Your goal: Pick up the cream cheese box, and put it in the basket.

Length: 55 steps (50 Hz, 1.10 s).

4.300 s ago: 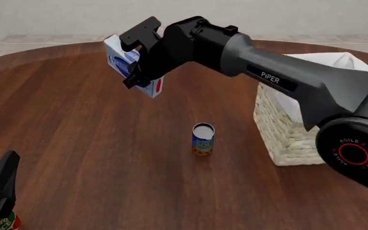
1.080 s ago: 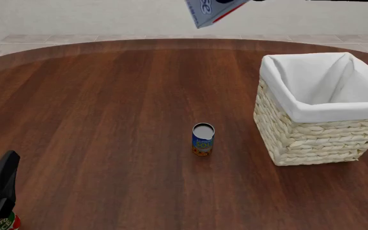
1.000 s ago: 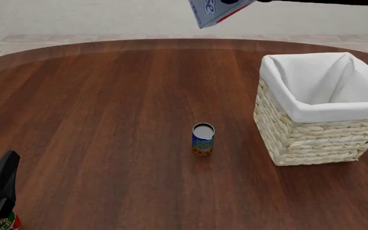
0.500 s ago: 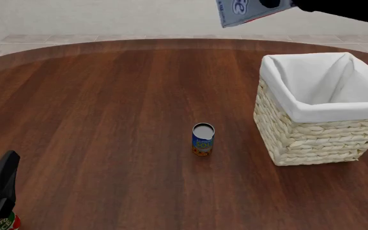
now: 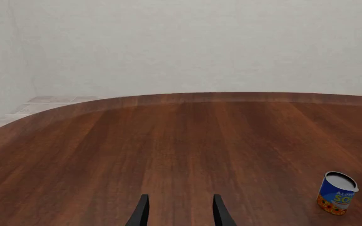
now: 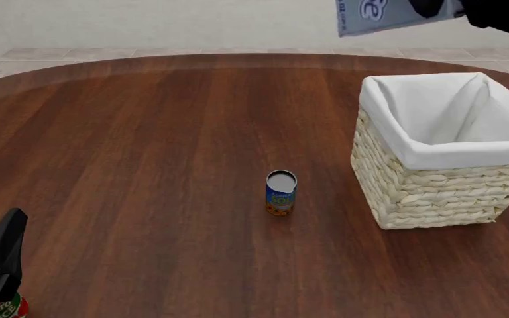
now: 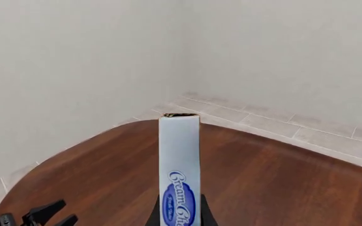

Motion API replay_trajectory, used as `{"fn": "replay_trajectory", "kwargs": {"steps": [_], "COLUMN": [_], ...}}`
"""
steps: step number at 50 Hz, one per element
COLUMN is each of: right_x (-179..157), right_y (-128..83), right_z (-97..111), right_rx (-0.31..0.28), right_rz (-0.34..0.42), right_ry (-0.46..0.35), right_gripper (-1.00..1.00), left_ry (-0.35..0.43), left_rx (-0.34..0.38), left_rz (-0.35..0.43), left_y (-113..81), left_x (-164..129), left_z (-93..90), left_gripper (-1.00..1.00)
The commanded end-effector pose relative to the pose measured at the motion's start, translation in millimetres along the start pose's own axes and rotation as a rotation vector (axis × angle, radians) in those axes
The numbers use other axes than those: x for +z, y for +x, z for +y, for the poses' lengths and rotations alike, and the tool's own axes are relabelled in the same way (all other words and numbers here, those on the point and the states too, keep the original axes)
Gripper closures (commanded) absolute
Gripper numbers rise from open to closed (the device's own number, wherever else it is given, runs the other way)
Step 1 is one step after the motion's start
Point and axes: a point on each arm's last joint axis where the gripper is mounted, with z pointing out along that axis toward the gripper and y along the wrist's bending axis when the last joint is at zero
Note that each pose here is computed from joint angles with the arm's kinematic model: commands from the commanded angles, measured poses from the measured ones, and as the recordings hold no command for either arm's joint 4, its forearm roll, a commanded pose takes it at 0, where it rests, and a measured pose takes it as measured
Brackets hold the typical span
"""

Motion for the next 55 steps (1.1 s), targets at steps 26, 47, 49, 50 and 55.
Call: {"fn": "replay_trajectory", "kwargs": {"steps": [26,47,49,50,55], "right_x": [-41.4,-49.3,-50.9,-51.3,-52.5], "right_y": [4.3,11.8,12.8,13.4,14.3], "right_z": [-10.8,-19.4,-19.9,-20.4,-22.6], "right_rx": [0.045,0.038,0.043,0.043,0.044], "right_rz": [-0.113,-0.137,-0.14,-0.14,-0.145], "right_ry": [0.057,0.113,0.117,0.12,0.135], "right_gripper": [1.0,1.0,1.0,1.0,1.0], "left_ry": [0.0,0.0,0.0,0.0,0.0], "left_rx": [0.0,0.0,0.0,0.0,0.0], "left_rz": [0.0,0.0,0.0,0.0,0.0], "left_y": [0.0,0.0,0.0,0.0,0.0], "left_x": [0.0,0.0,0.0,0.0,0.0], "left_z": [0.0,0.0,0.0,0.0,0.0], "left_gripper": [-1.0,-1.0,-1.0,-1.0,-1.0]}}
